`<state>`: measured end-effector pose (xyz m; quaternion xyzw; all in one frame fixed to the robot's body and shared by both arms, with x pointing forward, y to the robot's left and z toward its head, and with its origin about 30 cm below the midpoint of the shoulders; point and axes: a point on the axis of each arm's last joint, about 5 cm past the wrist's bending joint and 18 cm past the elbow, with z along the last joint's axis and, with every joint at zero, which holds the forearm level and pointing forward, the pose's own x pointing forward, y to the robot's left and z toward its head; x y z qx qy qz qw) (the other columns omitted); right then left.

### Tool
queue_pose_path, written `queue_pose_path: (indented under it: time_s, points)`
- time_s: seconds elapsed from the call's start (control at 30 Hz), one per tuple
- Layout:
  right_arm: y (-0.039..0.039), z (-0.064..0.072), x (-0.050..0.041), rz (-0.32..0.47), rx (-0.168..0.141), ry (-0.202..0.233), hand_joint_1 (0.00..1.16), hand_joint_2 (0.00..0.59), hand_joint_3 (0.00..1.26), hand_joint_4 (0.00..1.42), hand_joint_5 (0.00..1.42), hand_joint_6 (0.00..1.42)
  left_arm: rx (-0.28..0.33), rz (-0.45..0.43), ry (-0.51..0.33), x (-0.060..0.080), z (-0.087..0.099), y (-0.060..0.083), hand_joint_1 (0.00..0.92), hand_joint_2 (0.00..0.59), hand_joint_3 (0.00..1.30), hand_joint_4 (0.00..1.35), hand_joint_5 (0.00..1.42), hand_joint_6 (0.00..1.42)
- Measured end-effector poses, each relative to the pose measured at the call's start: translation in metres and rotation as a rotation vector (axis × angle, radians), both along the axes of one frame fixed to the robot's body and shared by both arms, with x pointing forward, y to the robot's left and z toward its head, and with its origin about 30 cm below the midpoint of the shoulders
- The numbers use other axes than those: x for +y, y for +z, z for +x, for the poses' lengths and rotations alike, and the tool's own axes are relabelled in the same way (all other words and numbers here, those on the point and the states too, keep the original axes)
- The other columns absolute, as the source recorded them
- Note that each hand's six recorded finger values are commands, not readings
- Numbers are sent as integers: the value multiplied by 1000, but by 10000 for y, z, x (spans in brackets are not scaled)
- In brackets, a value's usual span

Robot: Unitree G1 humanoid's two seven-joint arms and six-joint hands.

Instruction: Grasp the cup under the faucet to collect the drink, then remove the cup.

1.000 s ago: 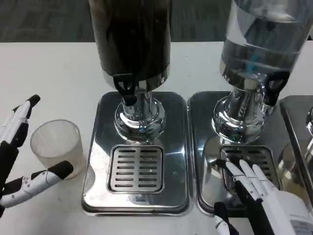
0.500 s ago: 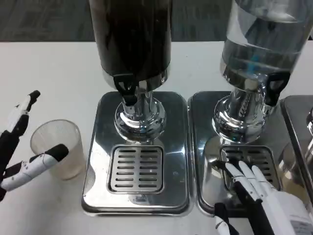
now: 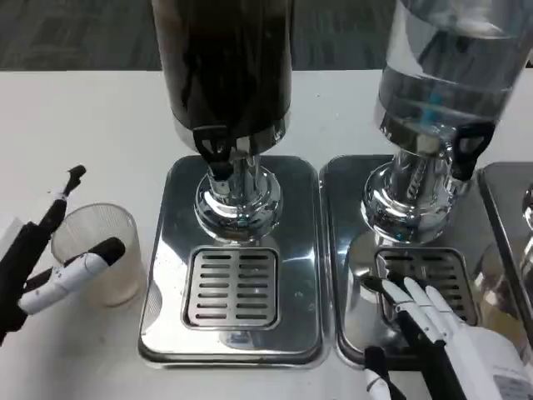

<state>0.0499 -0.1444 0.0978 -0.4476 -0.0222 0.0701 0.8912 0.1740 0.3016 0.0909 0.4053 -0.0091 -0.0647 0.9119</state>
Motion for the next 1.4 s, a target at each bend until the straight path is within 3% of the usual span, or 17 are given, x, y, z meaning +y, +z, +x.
queue_pose_path:
  time_s: [0.53,0.7,1.4]
  points:
    - [6,-4,-1,6,10,2,452,542,152,64,61,146,61,5,12,73,119,-56,2,0,0,0,0,67]
    - [11,-2,-2,8,17,5,458,547,156,73,68,147,73,18,7,87,154,-55,40,0,0,0,0,75]
    - [13,3,-17,23,28,-3,481,538,166,76,83,162,50,114,-10,69,211,-54,113,0,0,0,10,103]
